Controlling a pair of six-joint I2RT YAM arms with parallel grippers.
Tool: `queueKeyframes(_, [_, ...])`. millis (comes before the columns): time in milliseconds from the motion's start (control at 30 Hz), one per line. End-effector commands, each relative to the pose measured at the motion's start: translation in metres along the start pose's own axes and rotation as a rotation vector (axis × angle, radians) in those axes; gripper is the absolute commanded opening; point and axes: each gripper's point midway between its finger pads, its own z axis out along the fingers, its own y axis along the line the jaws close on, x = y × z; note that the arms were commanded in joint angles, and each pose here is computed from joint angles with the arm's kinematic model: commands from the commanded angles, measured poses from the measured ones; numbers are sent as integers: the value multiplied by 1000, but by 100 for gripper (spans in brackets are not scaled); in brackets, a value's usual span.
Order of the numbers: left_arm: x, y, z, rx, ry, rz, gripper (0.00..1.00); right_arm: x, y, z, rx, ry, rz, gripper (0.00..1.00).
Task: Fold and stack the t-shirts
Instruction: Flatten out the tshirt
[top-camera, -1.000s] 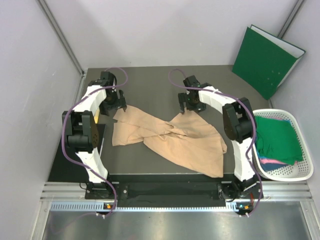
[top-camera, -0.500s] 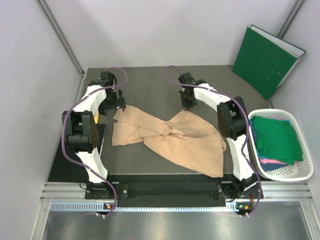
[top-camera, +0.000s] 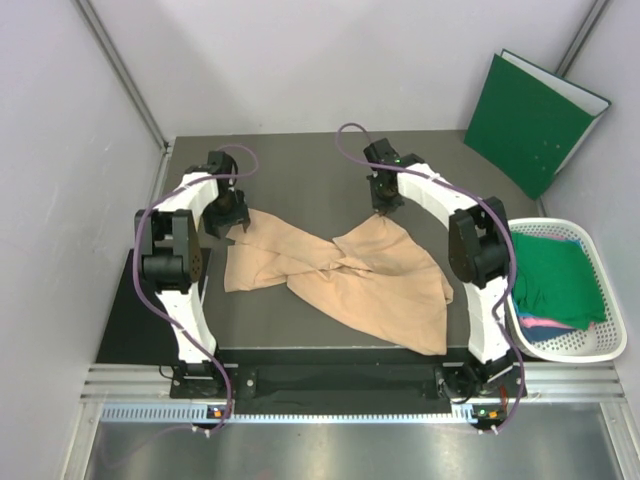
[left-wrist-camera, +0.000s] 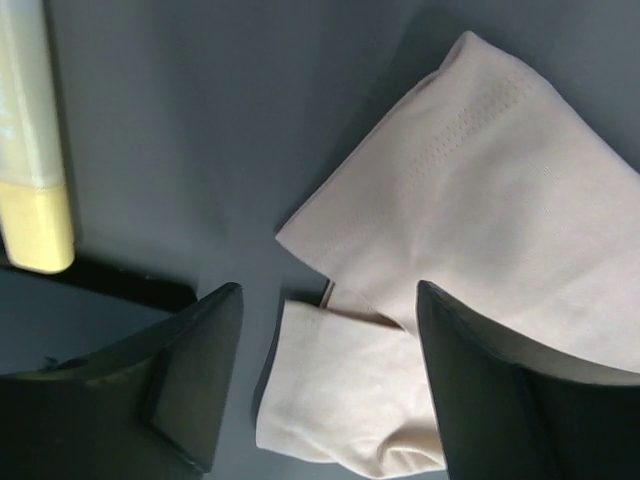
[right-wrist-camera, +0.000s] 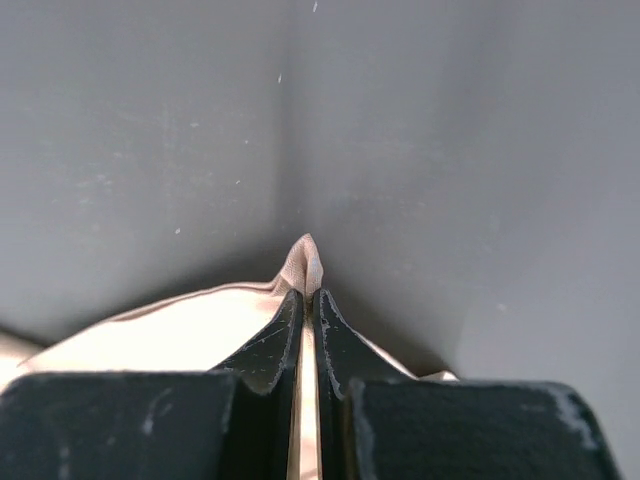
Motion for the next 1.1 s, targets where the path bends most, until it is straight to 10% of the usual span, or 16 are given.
queueKeyframes(0, [-7, 0, 18, 19, -2, -35, 72, -47, -12, -56, 2, -154, 33, 0])
queueKeyframes(333, [-4, 8, 50, 19, 43, -87, 58, -37, -16, -56, 3, -139, 40, 0])
queueKeyframes(467, [-5, 10, 56, 1, 48, -104, 1, -36, -18, -59, 10, -139, 36, 0])
queueKeyframes(500, [-10, 10, 55, 0, 38, -105, 0, -36, -18, -60, 11, -139, 36, 0])
queueKeyframes(867, [-54, 22, -32, 20, -174, -132, 0, -50, -34, -106, 46, -238, 43, 0])
queueKeyframes(1067, [-61, 20, -45, 44, -207, -128, 60, -63, -46, -126, 51, -284, 46, 0])
